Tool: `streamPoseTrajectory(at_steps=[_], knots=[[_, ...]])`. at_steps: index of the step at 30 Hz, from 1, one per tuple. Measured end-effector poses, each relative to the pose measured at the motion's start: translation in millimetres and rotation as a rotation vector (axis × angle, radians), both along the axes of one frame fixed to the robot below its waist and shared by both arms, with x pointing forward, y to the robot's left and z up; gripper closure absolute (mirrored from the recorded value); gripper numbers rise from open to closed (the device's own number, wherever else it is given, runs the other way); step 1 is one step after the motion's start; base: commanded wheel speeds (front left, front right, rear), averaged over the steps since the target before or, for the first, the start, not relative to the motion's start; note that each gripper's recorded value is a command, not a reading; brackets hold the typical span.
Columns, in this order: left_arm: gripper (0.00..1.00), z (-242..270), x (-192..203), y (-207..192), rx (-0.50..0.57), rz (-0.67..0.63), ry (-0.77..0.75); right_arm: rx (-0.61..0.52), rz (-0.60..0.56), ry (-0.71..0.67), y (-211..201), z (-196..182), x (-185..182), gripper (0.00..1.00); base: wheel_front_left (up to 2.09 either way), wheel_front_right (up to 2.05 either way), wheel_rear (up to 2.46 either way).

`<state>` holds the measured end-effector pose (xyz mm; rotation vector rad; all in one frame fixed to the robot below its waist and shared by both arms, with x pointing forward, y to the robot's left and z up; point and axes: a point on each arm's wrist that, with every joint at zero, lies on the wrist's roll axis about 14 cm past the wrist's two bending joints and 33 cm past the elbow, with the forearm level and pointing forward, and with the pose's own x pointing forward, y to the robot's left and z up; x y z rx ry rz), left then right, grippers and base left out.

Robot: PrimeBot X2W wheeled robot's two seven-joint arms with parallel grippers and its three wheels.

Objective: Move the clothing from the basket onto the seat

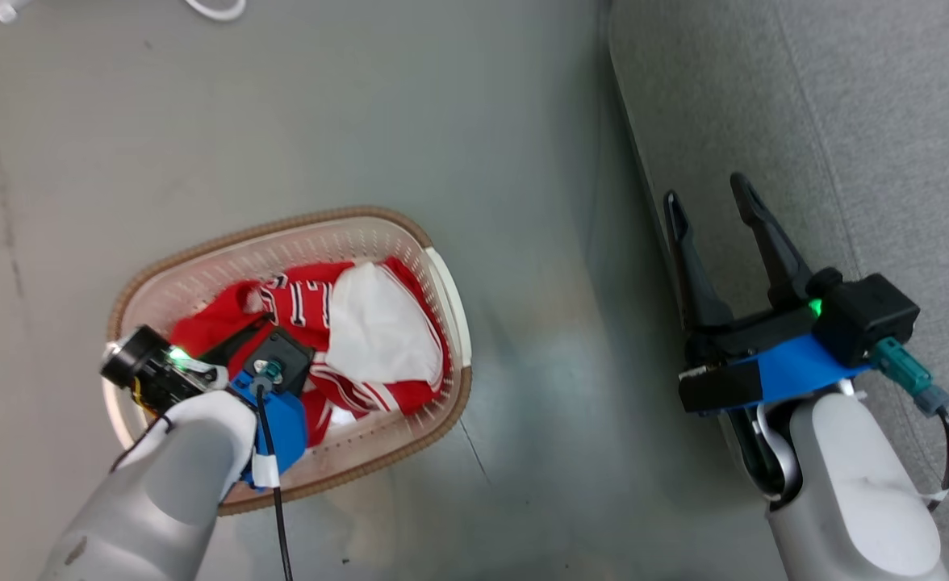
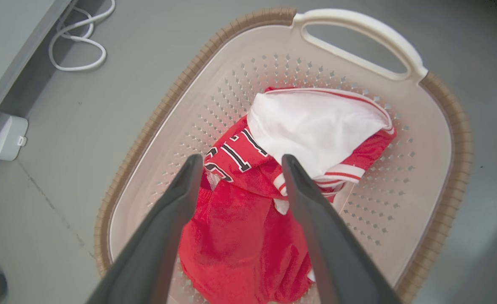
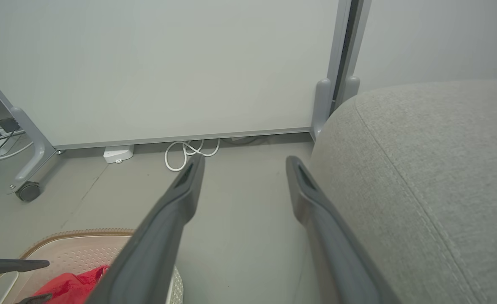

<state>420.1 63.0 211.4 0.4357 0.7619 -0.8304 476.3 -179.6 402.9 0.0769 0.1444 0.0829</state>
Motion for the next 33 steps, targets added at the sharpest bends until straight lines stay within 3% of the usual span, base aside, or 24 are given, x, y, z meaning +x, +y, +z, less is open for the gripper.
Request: streamPoseTrajectory(at_steps=[20, 33], knots=[[0.00, -132.1, -17.9, 38.2, 0.309, -0.207, 0.274, -0.041, 0.001, 0.127, -12.6, -82.9, 25.4, 0.00, 0.00, 0.00, 0.00], [0.00, -184.5, -35.4, 41.7, 0.379, -0.269, 0.376, -0.070, -0.027, 0.198, -28.6, -120.0, 19.3, 0.00, 0.00, 0.00, 0.00]])
